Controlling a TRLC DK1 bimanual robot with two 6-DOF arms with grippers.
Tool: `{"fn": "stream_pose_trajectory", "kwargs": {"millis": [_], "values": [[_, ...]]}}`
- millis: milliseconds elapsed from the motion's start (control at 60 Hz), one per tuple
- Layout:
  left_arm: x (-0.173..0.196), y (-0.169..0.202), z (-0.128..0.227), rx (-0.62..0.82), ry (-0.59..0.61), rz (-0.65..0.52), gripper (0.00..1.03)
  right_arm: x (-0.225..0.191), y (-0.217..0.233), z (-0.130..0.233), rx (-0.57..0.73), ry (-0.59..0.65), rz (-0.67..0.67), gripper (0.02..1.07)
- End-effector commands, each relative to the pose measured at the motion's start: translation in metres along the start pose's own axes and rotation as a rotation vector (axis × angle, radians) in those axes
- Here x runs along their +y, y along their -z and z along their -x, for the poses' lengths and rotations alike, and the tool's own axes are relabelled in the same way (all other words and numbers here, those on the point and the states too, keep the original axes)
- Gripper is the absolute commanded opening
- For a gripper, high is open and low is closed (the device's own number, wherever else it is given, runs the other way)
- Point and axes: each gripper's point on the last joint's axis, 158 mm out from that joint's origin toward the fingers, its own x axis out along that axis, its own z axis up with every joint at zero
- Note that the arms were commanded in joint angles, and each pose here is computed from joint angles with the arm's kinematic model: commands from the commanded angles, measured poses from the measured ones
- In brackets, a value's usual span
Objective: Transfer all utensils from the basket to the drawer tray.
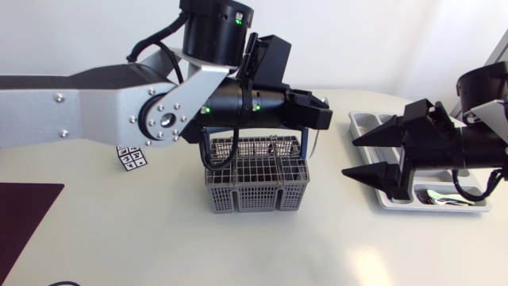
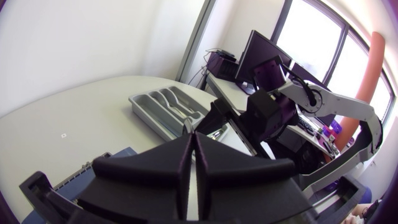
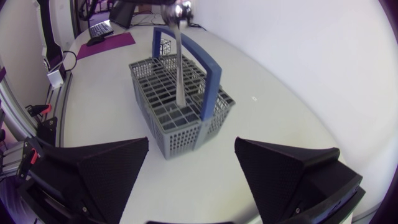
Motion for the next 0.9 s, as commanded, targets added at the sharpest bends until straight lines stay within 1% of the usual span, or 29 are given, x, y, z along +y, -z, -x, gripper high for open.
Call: {"fn": "stream_pose_trajectory", "kwargs": {"millis": [0, 133, 217, 267, 333, 367, 483, 600, 700, 733, 783, 883], "values": [[-0.004, -0.015, 0.007, -0.014, 0.027, -0.022, 0.04, 0.009, -0.028, -0.004, -0.055, -0.030, -0.014, 1.02], [-0.005, -0.012, 0.012, 0.023, 0.052, -0.023, 0.04, 0.015, -0.050, -0.012, -0.101, -0.053, -0.012, 1.01], [-0.007, -0.011, 0.016, 0.039, 0.071, -0.021, 0.04, 0.014, -0.061, -0.013, -0.133, -0.051, -0.015, 0.96], [-0.006, -0.011, 0.018, 0.046, 0.077, -0.016, 0.04, 0.018, -0.066, -0.016, -0.140, -0.075, -0.014, 0.93], [-0.010, -0.010, 0.021, 0.053, 0.098, -0.012, 0.04, 0.022, -0.070, -0.017, -0.146, -0.091, -0.011, 0.92], [-0.013, -0.010, 0.023, 0.058, 0.114, -0.011, 0.04, 0.026, -0.073, -0.019, -0.148, -0.105, -0.007, 0.87], [-0.018, -0.012, 0.027, 0.056, 0.135, -0.015, 0.04, 0.036, -0.079, -0.024, -0.154, -0.142, -0.006, 0.73], [-0.020, -0.014, 0.030, 0.053, 0.140, -0.017, 0.04, 0.043, -0.079, -0.031, -0.146, -0.173, -0.009, 0.50], [-0.022, -0.015, 0.033, 0.051, 0.142, -0.019, 0.04, 0.048, -0.075, -0.036, -0.138, -0.196, -0.016, 0.34], [-0.023, -0.015, 0.033, 0.050, 0.144, -0.019, 0.04, 0.049, -0.075, -0.037, -0.138, -0.204, -0.017, 0.25], [-0.024, -0.015, 0.034, 0.049, 0.145, -0.020, 0.04, 0.049, -0.076, -0.038, -0.139, -0.213, -0.022, 0.15], [-0.024, -0.015, 0.035, 0.050, 0.145, -0.019, 0.04, 0.050, -0.079, -0.037, -0.146, -0.226, -0.036, 0.11]]}}
